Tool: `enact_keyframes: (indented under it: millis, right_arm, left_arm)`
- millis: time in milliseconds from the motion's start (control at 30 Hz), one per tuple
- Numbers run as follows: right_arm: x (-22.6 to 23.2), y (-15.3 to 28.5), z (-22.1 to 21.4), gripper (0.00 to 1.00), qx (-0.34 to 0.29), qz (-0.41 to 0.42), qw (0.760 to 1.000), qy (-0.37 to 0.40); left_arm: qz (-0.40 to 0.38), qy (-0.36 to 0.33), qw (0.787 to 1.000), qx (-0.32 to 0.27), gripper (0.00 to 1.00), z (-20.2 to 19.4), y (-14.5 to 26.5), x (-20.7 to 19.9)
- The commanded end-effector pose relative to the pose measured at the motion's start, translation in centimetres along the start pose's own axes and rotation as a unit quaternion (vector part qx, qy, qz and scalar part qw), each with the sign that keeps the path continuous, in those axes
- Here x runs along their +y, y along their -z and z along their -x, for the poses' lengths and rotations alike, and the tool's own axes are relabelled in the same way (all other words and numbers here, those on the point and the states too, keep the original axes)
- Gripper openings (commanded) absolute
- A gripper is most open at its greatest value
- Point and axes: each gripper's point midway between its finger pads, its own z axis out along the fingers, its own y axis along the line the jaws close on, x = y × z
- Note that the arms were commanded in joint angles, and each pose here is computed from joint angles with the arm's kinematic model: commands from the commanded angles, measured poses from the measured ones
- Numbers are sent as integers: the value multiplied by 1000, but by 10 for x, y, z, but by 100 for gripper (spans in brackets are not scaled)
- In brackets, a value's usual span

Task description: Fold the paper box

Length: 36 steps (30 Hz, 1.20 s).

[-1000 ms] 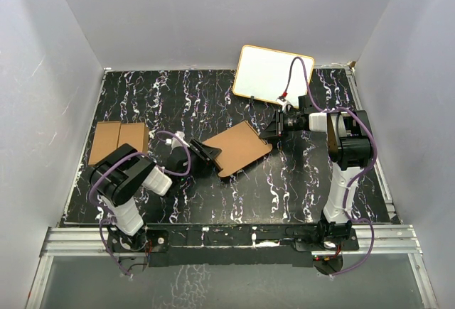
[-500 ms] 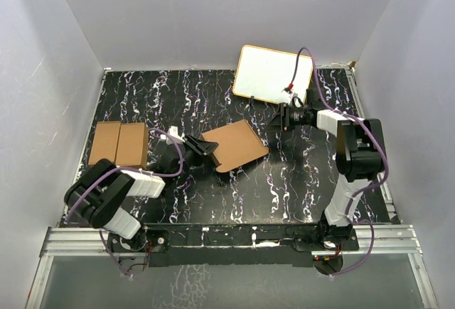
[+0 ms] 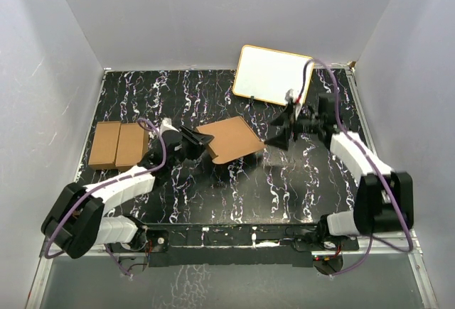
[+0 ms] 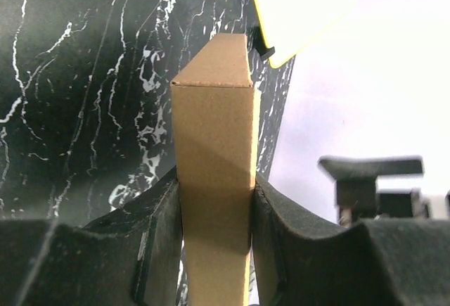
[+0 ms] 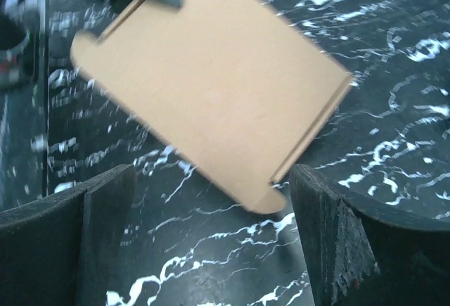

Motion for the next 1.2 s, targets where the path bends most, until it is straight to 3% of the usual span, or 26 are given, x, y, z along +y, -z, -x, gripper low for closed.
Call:
enact_keyframes:
  millis: [0, 100, 267, 500, 800, 1167]
  right_arm:
    - [40, -5, 12, 99, -61, 22, 968, 244]
    - [49, -13, 4, 99, -45, 48, 955, 289]
    - [51, -41, -10, 99, 7, 11, 928, 372]
    - [44, -63, -18, 97, 26, -39, 899, 435]
    - [41, -82, -21, 84, 32, -93, 866, 491]
    - [46, -90, -24, 56, 38, -100, 849, 518]
  left_arm:
    - [51, 45, 998, 15, 25, 7, 14, -12]
    - [74, 69, 994, 30, 25, 5, 18, -12]
    - [96, 101, 989, 50, 25, 2, 19, -18]
    - [106, 114, 985, 78, 24, -4, 12, -35]
    - [108, 128, 982, 93, 24, -6, 5, -45]
    - [106, 135, 981, 91, 25, -6, 4, -46]
